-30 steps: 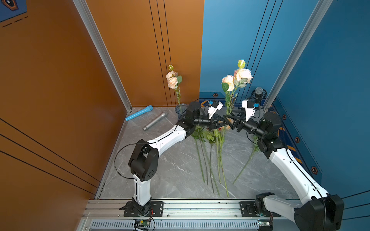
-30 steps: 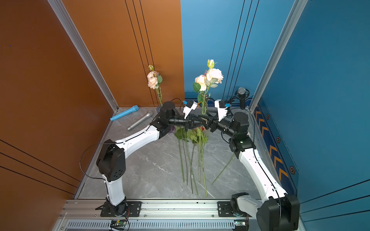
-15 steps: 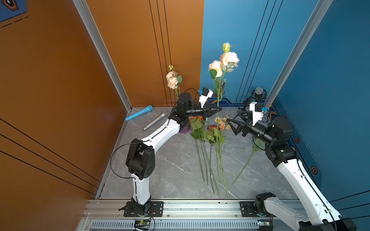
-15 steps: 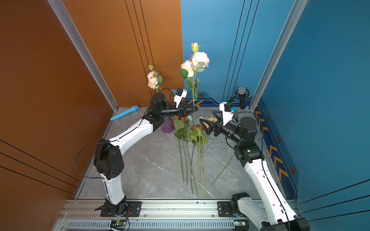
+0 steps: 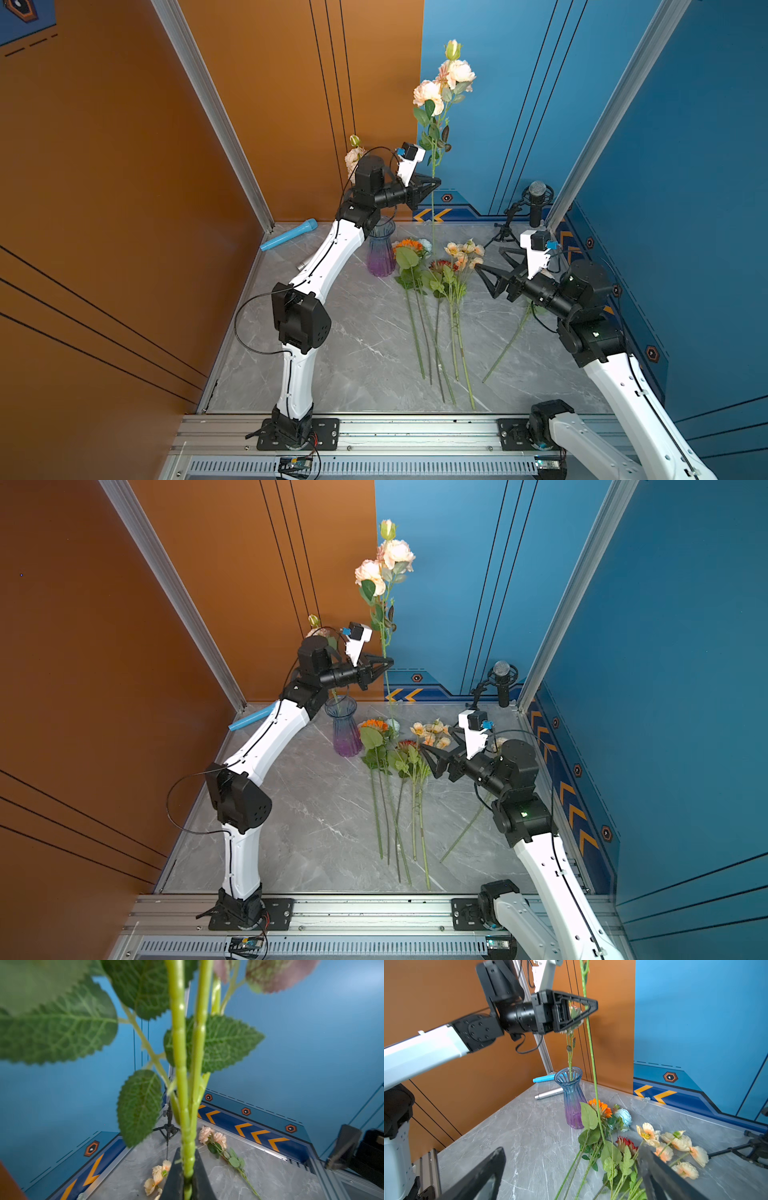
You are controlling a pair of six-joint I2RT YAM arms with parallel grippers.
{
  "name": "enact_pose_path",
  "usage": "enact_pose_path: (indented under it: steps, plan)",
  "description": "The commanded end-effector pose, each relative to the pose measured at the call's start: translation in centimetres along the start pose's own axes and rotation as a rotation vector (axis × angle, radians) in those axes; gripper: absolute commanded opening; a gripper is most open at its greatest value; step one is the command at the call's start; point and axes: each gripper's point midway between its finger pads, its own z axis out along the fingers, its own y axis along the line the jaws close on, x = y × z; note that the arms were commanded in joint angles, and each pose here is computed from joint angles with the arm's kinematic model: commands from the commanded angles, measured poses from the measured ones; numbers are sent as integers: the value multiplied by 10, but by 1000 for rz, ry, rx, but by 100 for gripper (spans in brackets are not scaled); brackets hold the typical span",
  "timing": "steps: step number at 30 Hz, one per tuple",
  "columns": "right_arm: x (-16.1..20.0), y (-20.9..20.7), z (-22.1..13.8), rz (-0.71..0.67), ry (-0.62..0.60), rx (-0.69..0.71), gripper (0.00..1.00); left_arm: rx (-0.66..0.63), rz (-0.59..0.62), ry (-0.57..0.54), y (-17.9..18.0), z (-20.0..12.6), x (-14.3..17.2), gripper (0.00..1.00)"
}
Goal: Place the pink flowers into the vase
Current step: Place the flower in the vase.
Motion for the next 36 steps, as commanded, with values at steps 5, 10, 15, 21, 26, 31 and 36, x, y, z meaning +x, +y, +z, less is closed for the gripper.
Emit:
enact_pose_path:
  steps: [5, 10, 15, 21, 26, 31, 36]
  plan:
    - [14, -9, 9, 7, 30, 14, 100, -200, 117, 48, 17, -29, -19, 0]
    - [18, -11, 12, 11, 32, 14, 100, -243, 171, 30, 12, -47, -37, 0]
    - [22, -13, 15, 24, 35, 10, 100, -282, 216, -7, 8, -62, -60, 0]
    - [21, -11, 13, 24, 31, 9, 100, -359, 249, -63, 10, -85, -84, 0]
    - [18, -10, 11, 18, 27, 8, 100, -416, 280, -182, 10, -114, -110, 0]
    - [17, -9, 9, 15, 30, 13, 100, -469, 297, -230, 11, -143, -125, 0]
    - [16, -9, 10, 19, 28, 10, 100, -508, 313, -247, 10, -160, -129, 0]
